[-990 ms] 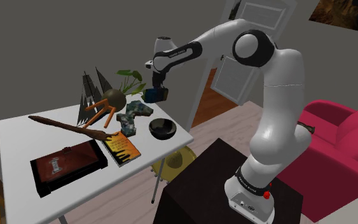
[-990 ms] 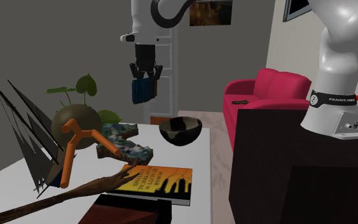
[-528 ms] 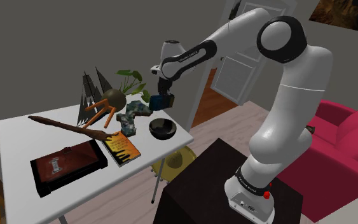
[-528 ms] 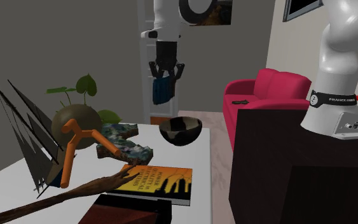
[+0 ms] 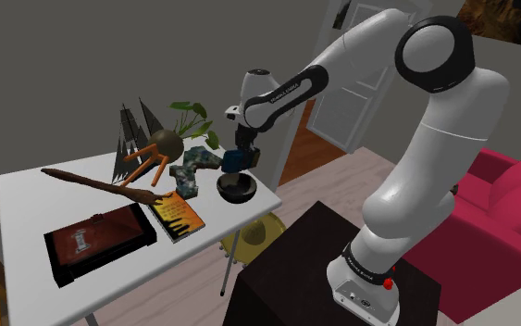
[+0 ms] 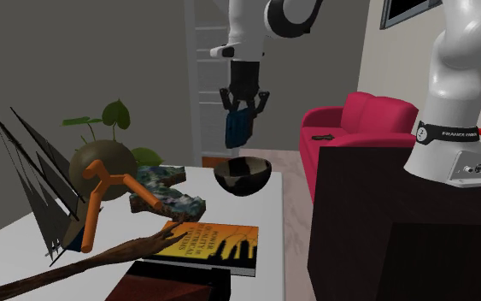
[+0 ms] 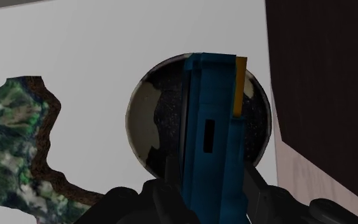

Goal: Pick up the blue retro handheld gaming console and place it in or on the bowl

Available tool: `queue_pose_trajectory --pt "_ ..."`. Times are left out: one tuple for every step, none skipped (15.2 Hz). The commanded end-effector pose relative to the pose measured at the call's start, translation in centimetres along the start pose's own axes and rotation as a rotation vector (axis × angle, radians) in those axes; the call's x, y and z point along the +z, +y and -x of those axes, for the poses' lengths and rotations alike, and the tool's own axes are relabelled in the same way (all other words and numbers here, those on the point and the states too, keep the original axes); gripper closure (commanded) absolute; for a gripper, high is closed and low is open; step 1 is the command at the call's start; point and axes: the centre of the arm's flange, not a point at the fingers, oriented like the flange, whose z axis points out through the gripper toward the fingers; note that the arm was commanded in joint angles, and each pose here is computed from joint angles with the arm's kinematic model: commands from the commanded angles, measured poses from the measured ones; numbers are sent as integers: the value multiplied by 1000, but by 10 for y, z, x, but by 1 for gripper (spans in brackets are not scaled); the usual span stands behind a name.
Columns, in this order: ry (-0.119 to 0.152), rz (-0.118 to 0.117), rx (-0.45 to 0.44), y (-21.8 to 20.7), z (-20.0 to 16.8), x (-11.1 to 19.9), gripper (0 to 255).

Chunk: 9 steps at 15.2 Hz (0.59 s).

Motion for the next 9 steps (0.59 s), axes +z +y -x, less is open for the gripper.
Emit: queue_pose_trajectory --pt "0 1 0 -1 0 10 255" --pt "0 1 0 -2 -1 16 255" --pt "0 1 0 -2 -1 21 255" --pt "0 1 0 -2 -1 26 255" --pt "0 1 0 -3 -2 31 255" --pt "0 1 0 -3 -2 37 255" --pt "0 1 0 -3 -2 42 255" --pt "0 1 0 -4 -2 47 255" --pt "0 1 0 -4 -3 52 255"
